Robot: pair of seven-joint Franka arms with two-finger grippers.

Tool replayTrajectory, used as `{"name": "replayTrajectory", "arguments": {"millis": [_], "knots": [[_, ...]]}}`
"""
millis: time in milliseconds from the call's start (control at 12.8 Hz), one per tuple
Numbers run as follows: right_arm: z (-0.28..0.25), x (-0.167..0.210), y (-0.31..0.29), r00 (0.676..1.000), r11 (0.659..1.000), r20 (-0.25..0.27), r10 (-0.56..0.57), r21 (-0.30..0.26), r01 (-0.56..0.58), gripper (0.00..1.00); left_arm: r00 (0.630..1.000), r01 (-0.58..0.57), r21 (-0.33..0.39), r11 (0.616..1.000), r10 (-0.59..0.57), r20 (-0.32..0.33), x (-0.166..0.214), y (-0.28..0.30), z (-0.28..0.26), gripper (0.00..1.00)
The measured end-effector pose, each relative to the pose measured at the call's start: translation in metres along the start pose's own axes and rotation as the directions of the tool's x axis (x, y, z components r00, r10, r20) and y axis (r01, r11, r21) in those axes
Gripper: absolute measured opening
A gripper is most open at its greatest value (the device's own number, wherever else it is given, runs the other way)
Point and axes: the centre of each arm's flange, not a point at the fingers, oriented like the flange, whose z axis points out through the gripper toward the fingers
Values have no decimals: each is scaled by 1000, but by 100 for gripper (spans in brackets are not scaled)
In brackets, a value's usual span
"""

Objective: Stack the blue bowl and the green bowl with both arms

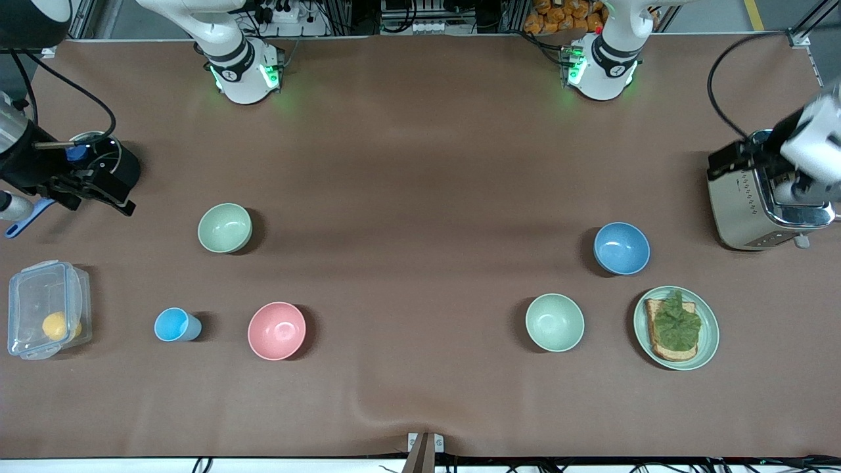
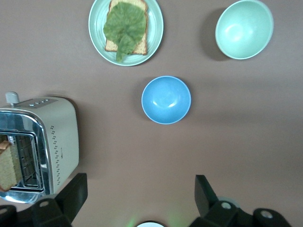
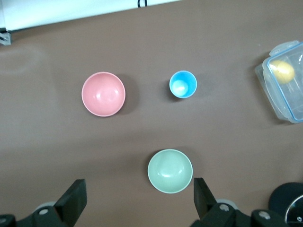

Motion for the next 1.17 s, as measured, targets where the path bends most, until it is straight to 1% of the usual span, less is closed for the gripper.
{"name": "replayTrajectory", "arguments": {"millis": [156,235,391,469,704,1017,1173], "knots": [[8,2,4,1000,1000,24,7,-6,-7,100,998,10,-2,1000,-10,55,20,-6,37,100],[13,3,8,999,1000,38,4,-9,-3,100,997,9,-2,1000,-9,72,24,-6,51,100],[35,7,22,997,999,67,-40,-11,41,100,997,12,-2,1000,-12,77,27,-6,71,100],[55,10,34,995,998,78,-62,-11,63,100,997,16,-2,1000,-16,75,26,-9,82,100],[129,6,64,986,997,143,-80,-11,82,100,996,22,-2,1000,-21,86,20,-12,114,100],[209,-18,68,981,997,179,-79,-12,82,100,995,18,-1,1000,-17,98,14,-10,155,100],[238,-30,70,972,996,217,-85,-14,90,100,995,17,-1,1000,-16,101,11,-9,173,100]]}}
